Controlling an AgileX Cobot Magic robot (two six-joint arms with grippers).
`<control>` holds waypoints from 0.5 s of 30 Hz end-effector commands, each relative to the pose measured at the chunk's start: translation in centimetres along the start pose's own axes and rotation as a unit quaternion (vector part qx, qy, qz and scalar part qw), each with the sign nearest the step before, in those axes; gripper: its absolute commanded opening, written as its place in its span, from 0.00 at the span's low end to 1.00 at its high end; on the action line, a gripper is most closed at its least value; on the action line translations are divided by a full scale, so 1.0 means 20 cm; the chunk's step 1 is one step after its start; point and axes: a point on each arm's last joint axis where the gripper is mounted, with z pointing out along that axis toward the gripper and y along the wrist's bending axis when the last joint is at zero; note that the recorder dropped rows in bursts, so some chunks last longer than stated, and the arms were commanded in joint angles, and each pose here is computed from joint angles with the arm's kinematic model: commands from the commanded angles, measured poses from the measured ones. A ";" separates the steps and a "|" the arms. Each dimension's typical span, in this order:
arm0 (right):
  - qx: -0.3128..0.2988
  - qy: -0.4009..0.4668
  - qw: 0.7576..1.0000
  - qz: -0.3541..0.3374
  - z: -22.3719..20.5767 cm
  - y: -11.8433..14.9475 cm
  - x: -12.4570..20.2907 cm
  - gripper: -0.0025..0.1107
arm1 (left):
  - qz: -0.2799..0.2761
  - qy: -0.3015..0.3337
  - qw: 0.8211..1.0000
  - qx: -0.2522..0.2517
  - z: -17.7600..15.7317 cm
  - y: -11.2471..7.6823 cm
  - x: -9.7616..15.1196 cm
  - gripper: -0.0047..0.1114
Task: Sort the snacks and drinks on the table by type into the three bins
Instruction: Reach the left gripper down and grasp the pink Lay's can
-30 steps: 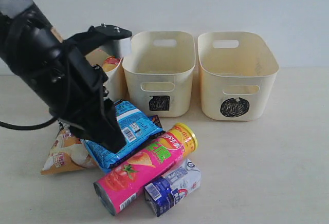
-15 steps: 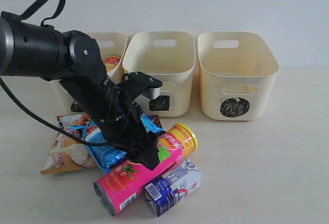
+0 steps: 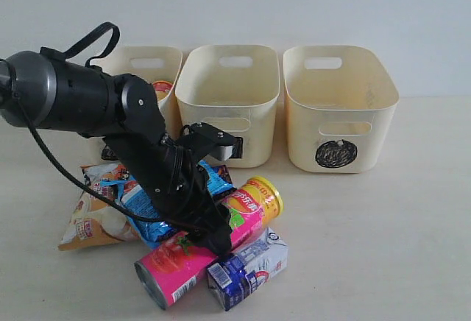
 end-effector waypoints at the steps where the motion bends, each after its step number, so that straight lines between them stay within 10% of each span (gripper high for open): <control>1: 0.000 -0.002 1.000 -0.005 0.00 0.00 0.00 0.03 | -0.007 0.014 1.000 0.006 0.06 -0.01 0.01 0.62; 7: 0.000 -0.002 1.000 -0.005 0.00 0.00 0.00 0.03 | -0.019 0.031 0.999 0.017 0.13 0.00 0.03 0.60; 15: 0.000 -0.002 1.000 -0.005 0.00 0.00 0.00 0.03 | -0.014 0.046 0.998 0.033 0.09 -0.02 0.02 0.08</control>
